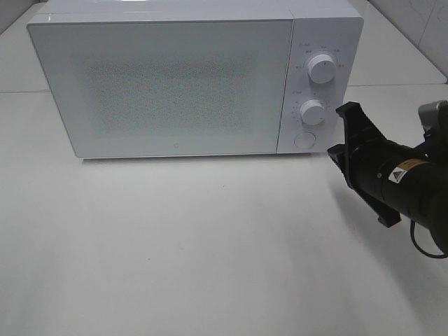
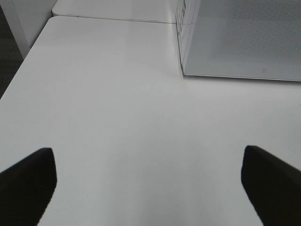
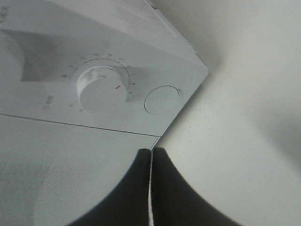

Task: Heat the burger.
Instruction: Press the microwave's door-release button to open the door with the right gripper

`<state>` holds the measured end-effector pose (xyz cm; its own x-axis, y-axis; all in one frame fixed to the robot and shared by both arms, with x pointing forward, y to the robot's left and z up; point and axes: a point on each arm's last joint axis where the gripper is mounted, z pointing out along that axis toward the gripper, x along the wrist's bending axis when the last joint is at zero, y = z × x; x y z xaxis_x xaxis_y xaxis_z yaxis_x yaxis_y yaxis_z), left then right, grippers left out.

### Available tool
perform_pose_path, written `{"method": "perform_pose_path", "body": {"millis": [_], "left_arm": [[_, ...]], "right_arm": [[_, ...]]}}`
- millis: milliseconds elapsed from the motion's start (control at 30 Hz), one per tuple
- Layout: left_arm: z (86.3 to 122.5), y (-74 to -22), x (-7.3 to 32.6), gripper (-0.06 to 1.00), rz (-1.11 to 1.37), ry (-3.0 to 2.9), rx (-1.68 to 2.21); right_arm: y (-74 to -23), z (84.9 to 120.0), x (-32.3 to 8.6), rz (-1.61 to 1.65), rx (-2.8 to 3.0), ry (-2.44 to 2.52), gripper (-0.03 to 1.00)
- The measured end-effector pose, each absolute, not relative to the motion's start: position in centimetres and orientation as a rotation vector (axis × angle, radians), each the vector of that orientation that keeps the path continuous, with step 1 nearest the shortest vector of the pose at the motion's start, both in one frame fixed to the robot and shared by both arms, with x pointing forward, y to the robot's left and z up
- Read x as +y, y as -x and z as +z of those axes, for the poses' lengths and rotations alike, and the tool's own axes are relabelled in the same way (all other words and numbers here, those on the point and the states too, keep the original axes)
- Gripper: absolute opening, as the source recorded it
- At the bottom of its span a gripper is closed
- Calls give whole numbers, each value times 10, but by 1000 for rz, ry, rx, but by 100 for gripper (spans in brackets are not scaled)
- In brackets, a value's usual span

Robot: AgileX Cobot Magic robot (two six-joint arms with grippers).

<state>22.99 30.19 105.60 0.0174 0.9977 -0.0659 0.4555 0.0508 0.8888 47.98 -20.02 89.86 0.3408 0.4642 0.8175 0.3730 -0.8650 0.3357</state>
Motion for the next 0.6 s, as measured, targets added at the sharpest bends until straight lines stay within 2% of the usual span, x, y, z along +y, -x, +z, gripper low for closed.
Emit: {"method": "perform_pose_path", "body": {"millis": [600], "left_arm": [[1056, -230, 302, 99, 878, -1513, 1548]], "right_arm": [[-508, 877, -186, 1605, 448, -2728, 2]]}}
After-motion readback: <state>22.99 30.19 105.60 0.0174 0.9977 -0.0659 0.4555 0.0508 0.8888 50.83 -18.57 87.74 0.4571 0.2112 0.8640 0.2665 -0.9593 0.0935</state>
